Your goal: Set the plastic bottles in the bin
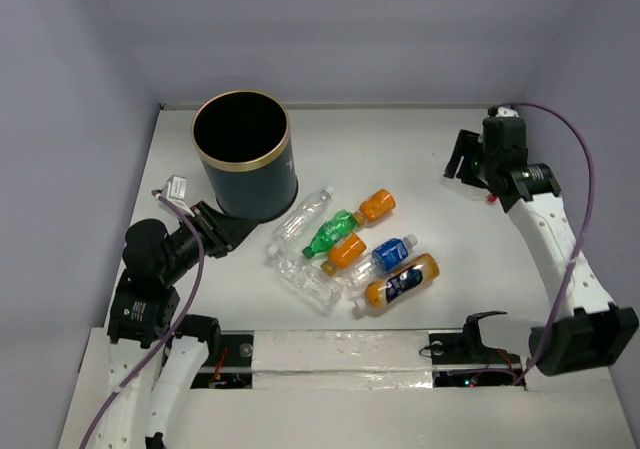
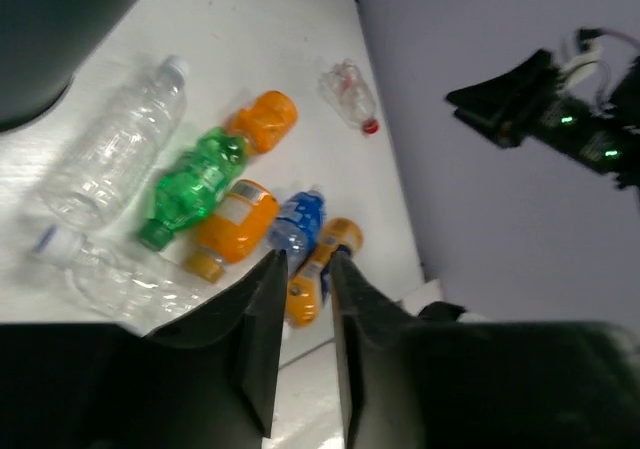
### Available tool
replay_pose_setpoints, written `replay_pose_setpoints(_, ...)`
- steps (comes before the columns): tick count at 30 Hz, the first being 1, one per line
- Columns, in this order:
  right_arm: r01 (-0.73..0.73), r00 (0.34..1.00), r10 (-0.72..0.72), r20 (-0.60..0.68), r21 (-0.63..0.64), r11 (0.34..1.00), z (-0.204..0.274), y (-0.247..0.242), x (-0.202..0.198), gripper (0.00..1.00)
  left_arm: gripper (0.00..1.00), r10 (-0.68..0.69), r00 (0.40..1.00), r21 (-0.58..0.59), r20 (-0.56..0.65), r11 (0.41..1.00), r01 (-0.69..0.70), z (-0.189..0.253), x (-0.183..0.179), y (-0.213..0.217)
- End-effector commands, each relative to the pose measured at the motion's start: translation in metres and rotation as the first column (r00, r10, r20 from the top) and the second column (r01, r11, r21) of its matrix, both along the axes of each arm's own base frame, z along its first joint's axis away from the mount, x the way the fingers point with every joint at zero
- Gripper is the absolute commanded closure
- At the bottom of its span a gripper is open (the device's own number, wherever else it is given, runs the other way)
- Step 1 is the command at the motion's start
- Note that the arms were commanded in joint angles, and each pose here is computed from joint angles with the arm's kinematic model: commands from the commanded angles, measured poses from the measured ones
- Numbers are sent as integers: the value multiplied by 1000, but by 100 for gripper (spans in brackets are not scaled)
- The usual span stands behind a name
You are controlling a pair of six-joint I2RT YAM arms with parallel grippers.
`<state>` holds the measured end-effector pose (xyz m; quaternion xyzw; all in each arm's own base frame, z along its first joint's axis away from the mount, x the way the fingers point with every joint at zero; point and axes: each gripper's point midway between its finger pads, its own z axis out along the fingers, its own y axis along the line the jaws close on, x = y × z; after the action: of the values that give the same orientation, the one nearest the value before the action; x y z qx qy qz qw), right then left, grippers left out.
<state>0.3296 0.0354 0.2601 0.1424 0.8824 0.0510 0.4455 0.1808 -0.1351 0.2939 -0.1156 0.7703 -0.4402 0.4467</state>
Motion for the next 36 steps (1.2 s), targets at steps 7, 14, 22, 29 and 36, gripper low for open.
replay_pose_setpoints(7,75,987,-128,-97,-424,903,-22,-73,54,7,100,-44,998,55,-40,997,46,-21,-27,0)
replay_pose_setpoints(14,-21,962,-127,-240,-530,847,-62,-85,92,0,92,-98,995,101,-19,990,99,-18,-46,-1)
replay_pose_setpoints(22,-153,939,-42,-340,-525,837,-105,-78,127,0,87,-141,988,150,-66,977,150,-35,-56,-3)
replay_pose_setpoints(29,-219,917,-12,-399,-530,819,-134,-80,150,0,86,-126,986,204,-109,968,147,-45,-58,4)
replay_pose_setpoints(36,-257,879,-6,-476,-486,835,-168,-83,164,0,86,-107,987,265,-121,955,136,-47,-56,11)
